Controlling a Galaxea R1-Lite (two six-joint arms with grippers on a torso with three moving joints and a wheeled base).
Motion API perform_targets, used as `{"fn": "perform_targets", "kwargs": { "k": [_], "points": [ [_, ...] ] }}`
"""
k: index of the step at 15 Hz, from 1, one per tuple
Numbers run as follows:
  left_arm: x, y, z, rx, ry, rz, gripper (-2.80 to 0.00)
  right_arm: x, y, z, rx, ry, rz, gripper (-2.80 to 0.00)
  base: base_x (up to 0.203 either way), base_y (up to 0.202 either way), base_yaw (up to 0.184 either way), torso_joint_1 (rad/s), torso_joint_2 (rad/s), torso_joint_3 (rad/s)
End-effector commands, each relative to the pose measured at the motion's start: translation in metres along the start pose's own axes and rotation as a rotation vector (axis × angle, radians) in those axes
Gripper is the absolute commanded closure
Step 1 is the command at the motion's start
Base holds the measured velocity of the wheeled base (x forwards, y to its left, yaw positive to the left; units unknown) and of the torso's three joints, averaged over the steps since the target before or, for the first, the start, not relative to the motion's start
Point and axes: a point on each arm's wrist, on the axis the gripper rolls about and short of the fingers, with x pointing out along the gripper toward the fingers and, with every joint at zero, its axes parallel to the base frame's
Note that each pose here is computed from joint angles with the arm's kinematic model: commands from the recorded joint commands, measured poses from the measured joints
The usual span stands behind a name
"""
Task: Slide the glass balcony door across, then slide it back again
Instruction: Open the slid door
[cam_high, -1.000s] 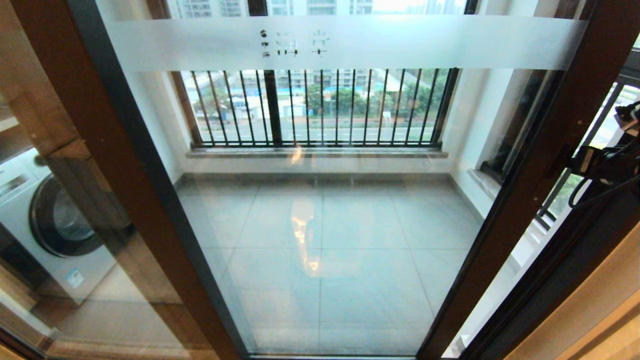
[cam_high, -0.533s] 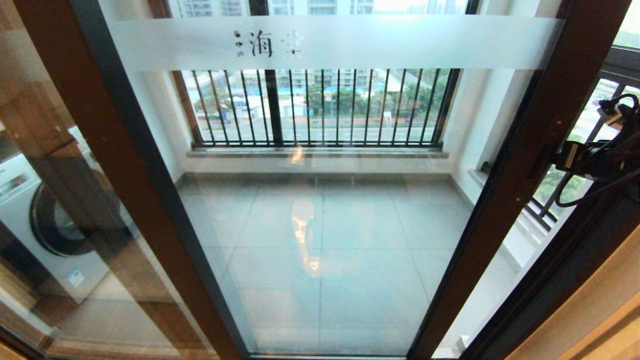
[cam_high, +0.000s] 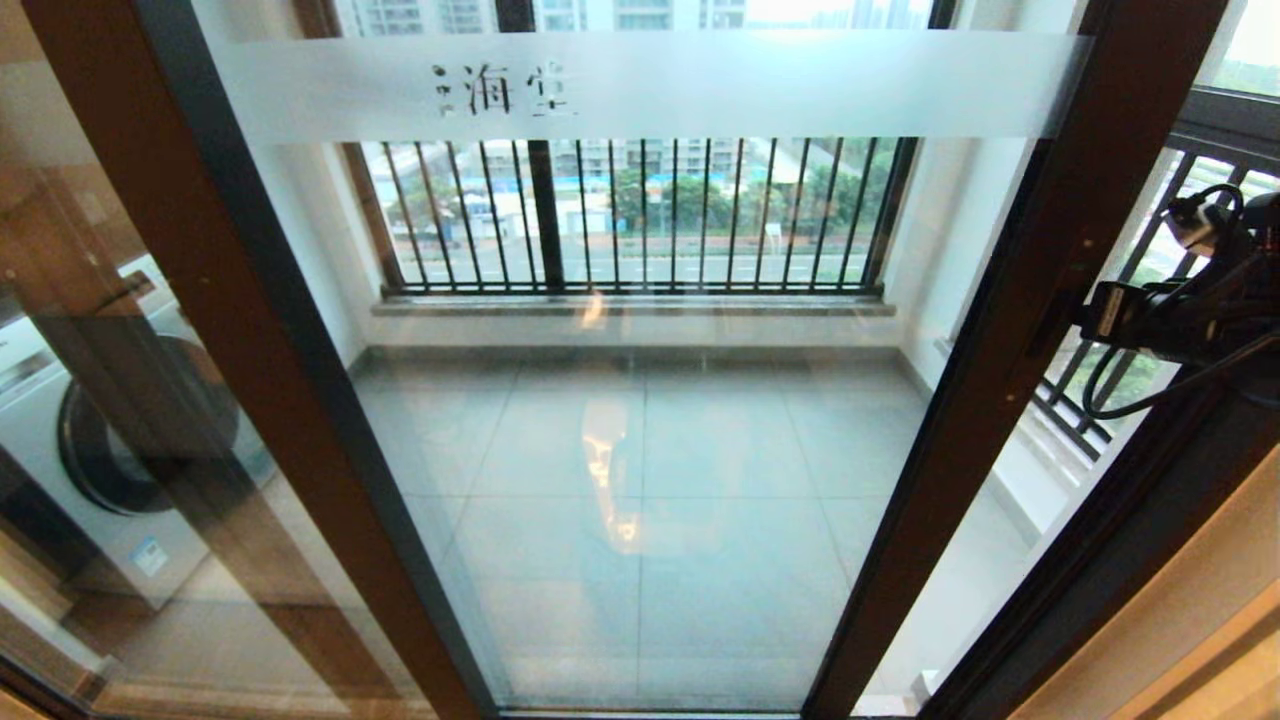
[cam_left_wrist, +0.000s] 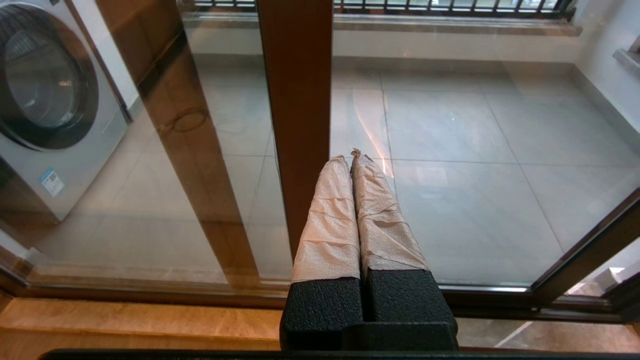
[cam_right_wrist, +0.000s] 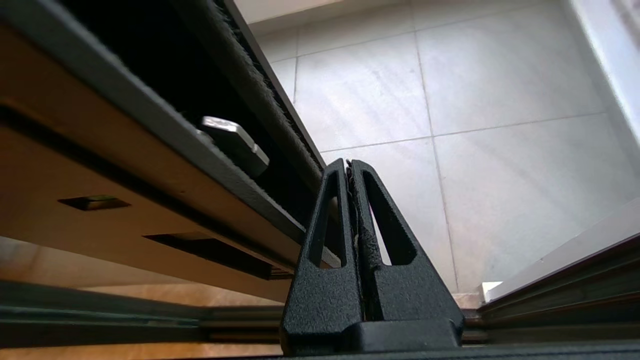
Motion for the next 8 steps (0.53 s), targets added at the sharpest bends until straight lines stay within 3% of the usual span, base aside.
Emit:
{"fn": "perform_targets", "kwargs": {
  "k": [1,8],
  "points": [
    [0.0,0.0,0.0,0.0,0.001,0.0,0.0,0.003,0.013,-0.002,-0.015,-0.009,0.024,0.0,0.0,0.0,0.0,0.0,0.0,0.0],
    [0.0,0.0,0.0,0.0,0.001,0.0,0.0,0.002,0.029,-0.002,-0.016,-0.014,0.058,0.0,0.0,0.0,0.0,0.0,0.0,0.0]
  ]
}}
